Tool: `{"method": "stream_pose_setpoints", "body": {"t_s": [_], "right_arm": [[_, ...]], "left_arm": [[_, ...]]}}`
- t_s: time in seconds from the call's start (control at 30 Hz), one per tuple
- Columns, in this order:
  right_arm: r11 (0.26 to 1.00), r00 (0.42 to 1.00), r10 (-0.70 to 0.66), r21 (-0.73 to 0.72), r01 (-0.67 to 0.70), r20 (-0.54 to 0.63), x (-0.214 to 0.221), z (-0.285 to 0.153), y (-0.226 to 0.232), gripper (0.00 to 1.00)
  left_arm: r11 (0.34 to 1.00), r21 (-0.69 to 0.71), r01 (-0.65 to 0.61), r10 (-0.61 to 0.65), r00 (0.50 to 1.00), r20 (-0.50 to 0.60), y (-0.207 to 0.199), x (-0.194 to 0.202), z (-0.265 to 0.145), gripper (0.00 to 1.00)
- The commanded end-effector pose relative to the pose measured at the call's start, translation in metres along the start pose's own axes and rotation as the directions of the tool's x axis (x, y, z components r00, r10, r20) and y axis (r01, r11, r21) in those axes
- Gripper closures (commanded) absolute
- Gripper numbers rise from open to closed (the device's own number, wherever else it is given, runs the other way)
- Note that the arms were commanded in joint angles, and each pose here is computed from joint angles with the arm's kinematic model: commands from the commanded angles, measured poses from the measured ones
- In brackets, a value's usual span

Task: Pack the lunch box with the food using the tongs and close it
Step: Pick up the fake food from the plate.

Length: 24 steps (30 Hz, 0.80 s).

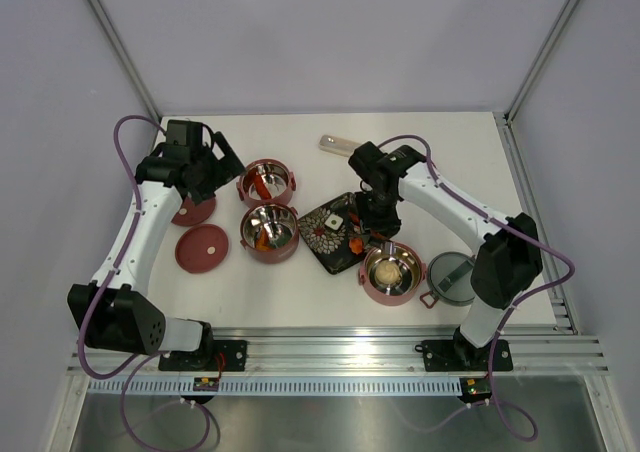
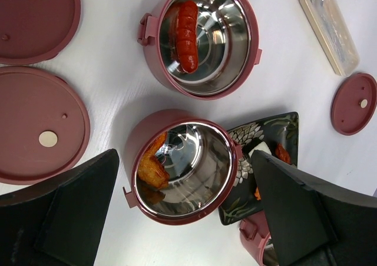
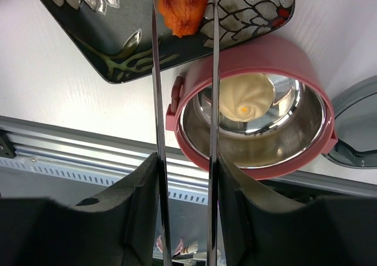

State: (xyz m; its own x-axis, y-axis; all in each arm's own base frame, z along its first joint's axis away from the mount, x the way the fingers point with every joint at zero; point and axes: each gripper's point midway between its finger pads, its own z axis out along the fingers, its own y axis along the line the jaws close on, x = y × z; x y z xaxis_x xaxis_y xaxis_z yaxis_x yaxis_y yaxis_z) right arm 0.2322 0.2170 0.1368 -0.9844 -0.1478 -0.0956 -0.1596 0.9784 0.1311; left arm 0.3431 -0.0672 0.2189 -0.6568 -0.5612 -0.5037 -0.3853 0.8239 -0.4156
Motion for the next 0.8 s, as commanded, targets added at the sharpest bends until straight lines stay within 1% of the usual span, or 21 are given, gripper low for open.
{"method": "stream_pose_setpoints", "body": {"t_s": [0.0,0.03,0.1,0.13,0.2,0.37,0.53,0.77], "right_arm": [[0.999,0.999,-0.034,-0.014,0.034,0.021,-0.003,-0.016,0.006,0.68],[0.999,0.999,-0.034,-0.018,0.034,0.026,-0.003,-0.017,0.007,0.72],[0.999,0.999,-0.033,-0.026,0.034,0.035,-0.005,-0.021,0.009,0.76],[0.999,0.999,-0.035,-0.028,0.036,0.041,-0.006,-0.023,0.01,0.8],[0.999,0.998,-0.035,-0.024,0.036,0.047,-0.007,-0.025,0.009,0.81],[0.999,0.997,-0.034,-0.027,0.036,0.063,-0.01,-0.031,0.01,0.88],[0.999,0.996,-0.041,-0.033,0.044,0.082,-0.014,-0.039,0.013,0.89],[0.998,0.995,-0.049,-0.041,0.053,0.09,-0.016,-0.045,0.015,0.94]], "left_arm": [[1.0,0.029,0.004,-0.005,0.999,0.04,-0.006,-0.012,0.001,0.01],[1.0,0.028,0.004,-0.005,0.999,0.039,-0.006,-0.011,0.001,0.01],[1.0,0.029,0.004,-0.005,0.999,0.04,-0.006,-0.012,0.002,0.01],[1.0,0.026,0.004,-0.005,0.999,0.037,-0.006,-0.011,0.003,0.01],[1.0,0.025,0.004,-0.005,0.999,0.038,-0.006,-0.012,0.003,0.01],[1.0,0.027,0.006,-0.007,0.999,0.038,-0.007,-0.012,0.005,0.01],[1.0,0.028,0.006,-0.007,0.999,0.039,-0.007,-0.013,0.004,0.01],[1.0,0.023,0.007,-0.008,0.999,0.035,-0.005,-0.011,0.005,0.01]]}}
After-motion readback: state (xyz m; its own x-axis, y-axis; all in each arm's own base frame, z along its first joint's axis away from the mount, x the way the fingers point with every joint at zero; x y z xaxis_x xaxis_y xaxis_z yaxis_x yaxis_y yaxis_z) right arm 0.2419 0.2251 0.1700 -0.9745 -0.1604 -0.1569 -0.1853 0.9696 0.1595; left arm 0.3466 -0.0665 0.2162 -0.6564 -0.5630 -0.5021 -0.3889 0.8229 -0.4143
